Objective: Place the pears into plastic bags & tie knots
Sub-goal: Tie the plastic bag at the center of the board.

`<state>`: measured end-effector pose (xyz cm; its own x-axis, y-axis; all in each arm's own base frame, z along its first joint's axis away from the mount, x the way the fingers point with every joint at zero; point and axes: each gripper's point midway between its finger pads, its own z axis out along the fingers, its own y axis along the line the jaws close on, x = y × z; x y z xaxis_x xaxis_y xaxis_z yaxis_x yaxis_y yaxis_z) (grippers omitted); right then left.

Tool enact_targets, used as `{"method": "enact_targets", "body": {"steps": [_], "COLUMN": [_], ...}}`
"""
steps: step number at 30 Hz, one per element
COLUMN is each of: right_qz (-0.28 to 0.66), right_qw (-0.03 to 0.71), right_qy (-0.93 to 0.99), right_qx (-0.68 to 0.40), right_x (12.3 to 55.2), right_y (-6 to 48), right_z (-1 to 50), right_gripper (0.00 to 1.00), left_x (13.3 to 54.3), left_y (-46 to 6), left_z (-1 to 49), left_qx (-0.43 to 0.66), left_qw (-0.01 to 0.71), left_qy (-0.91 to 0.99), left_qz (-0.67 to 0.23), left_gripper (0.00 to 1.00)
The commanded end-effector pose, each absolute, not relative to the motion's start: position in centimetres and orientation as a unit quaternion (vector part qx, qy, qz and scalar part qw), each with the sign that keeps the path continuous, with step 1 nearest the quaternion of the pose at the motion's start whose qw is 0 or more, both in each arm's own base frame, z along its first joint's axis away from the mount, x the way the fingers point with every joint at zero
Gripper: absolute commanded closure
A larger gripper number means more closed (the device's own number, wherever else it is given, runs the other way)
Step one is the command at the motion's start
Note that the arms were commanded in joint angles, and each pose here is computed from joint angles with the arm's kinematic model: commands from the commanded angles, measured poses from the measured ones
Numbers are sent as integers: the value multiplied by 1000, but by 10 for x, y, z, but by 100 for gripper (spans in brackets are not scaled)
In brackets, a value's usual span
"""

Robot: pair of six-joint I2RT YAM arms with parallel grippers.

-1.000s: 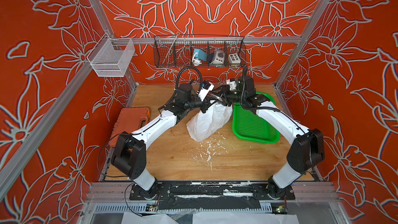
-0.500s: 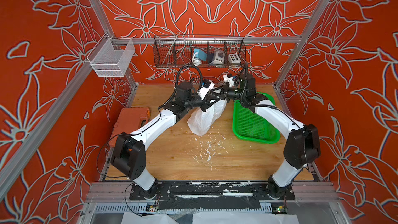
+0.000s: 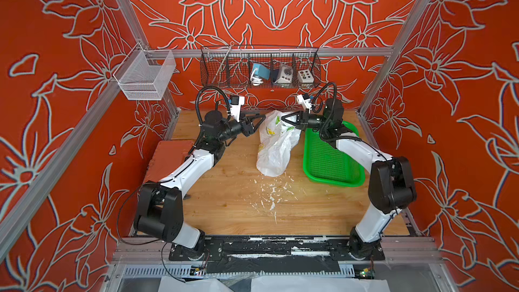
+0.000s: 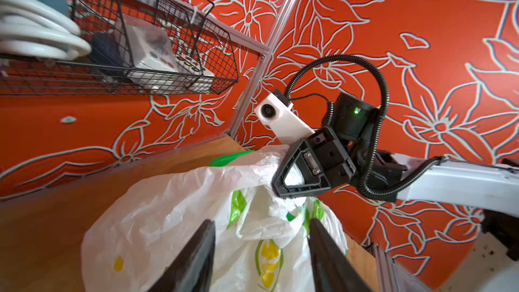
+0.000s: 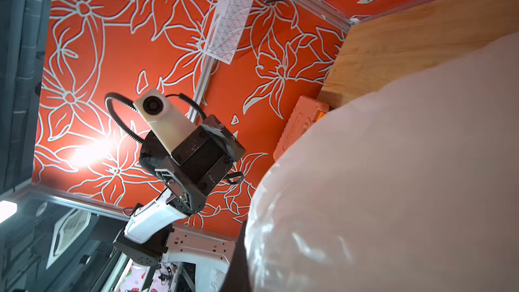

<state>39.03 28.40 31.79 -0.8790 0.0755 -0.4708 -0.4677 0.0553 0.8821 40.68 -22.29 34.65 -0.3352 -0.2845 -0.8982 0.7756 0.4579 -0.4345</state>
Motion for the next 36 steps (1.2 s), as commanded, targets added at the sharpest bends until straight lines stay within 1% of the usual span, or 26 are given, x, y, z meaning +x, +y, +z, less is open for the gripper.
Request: {"method": "enact_targets", "body": {"steps": [1,6,11,15,18,19,21,23,24,25,26,27,28,29,30,32,36], "right_qz": [681,683,688,691,695,695,696,697,697,697,697,695,694,691,688,679,665], "right_qw": [215,210,201,199,197,197,195,191,190,188,187,189,189,193,197,205,219], "right_qy": [669,668,665,661,656,655,654,654,655,656,657,659,663,667,671,681,694], "right_qx": [-204,-209,-212,-216,-220,-220,-222,-222,-221,-221,-219,-216,-210,-203,-196,-182,-168], "right_x": [380,379,379,379,378,378,378,376,375,374,374,374,375,376,377,379,381], "right_y": [285,284,284,285,285,285,285,285,285,285,284,283,281,278,275,268,259], "right_z": [327,325,323,324,326,325,325,322,321,319,317,316,313,310,308,303,301], "right_gripper": [100,100,100,100,100,100,100,100,100,100,97,89,77,68,62,58,56], "left_x": [405,420,445,463,474,477,481,483,483,483,483,484,484,483,483,481,479], "left_y": [-237,-252,-266,-269,-271,-272,-275,-277,-278,-278,-279,-279,-278,-278,-278,-278,-277], "left_z": [347,328,313,301,293,291,286,285,285,286,287,288,287,288,288,286,285], "left_qx": [196,199,202,193,185,184,183,179,179,176,174,173,172,174,175,175,178], "left_qw": [521,516,529,532,534,532,526,521,519,518,518,519,519,520,521,521,521], "left_qy": [646,661,675,687,692,692,694,693,691,690,687,687,687,686,686,687,687], "left_qz": [-522,-507,-473,-456,-450,-451,-456,-465,-470,-475,-478,-478,-478,-478,-477,-475,-475], "left_gripper": [46,45,44,43,44,49,65,92,100,100,100,100,100,100,100,100,100]}}
